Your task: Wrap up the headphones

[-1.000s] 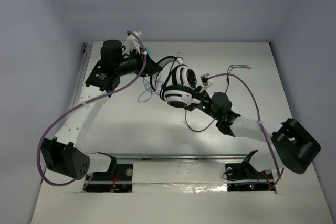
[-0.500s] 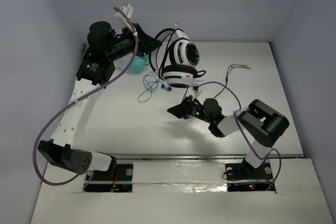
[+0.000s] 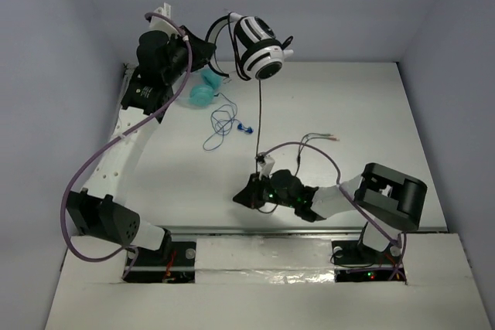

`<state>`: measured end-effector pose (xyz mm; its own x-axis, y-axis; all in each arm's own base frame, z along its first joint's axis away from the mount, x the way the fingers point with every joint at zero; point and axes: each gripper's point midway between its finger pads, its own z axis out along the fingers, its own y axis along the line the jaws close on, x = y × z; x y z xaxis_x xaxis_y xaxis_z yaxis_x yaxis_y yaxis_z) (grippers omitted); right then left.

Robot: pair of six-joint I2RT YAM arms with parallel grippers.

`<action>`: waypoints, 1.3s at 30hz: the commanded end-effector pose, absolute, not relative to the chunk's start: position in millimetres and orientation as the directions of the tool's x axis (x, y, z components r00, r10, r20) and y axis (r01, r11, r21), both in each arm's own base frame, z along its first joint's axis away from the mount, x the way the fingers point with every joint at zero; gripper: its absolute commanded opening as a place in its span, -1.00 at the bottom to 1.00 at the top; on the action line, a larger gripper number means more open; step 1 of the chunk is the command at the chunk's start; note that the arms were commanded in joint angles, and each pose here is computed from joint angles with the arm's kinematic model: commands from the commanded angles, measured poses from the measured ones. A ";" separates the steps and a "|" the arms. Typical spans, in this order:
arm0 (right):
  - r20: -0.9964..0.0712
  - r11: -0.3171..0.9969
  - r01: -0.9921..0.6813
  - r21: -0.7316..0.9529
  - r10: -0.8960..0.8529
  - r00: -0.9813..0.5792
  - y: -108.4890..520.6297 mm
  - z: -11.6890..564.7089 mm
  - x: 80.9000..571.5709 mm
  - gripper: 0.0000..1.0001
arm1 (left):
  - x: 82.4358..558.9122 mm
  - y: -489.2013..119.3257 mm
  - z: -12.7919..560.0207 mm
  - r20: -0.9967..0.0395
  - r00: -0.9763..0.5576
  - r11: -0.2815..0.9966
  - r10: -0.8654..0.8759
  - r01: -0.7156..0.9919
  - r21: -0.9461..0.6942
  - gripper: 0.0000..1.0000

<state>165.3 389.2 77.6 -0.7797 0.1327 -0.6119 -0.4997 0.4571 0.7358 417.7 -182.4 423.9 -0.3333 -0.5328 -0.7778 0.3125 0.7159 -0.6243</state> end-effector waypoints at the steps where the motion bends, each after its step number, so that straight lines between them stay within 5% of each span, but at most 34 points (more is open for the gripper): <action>1: -0.619 0.509 -0.496 0.703 0.095 -0.780 411.9 83.6 152.7 -0.82 | 438.8 -154.5 445.1 -0.718 -0.152 0.684 -0.679 0.227 -0.694 -1.00; 3: -0.625 0.535 -0.508 0.675 0.049 -0.779 417.3 85.2 135.8 -1.00 | 449.6 -140.1 420.1 -0.726 -0.120 0.714 -0.677 0.131 -0.688 -1.00; 10: -0.688 0.537 -0.663 0.522 -0.195 -0.699 439.6 131.6 75.0 -1.00 | 459.7 -135.4 351.6 -0.870 -0.130 0.880 -0.475 -0.083 -0.468 -1.00; 14: -0.727 0.589 -0.717 0.372 -0.296 -0.620 403.5 170.3 80.6 -1.00 | 453.8 -149.4 308.1 -0.936 -0.248 0.967 -0.248 -0.111 -0.227 -1.00; 20: -0.840 0.724 -0.659 0.203 -0.217 -0.498 345.9 240.8 137.9 -1.00 | 415.1 -178.6 245.0 -0.905 -0.417 0.994 0.087 -0.018 0.104 -1.00; 34: -0.874 0.889 -0.456 0.033 -0.196 -0.445 249.3 268.1 231.4 -1.00 | 326.8 -167.4 189.3 -0.792 -0.546 0.959 0.275 0.218 0.183 -1.00; 39: -0.877 0.847 -0.527 0.073 -0.197 -0.438 261.1 283.0 233.1 -1.00 | 315.0 -194.1 187.8 -0.785 -0.545 0.935 0.295 0.335 0.119 -1.00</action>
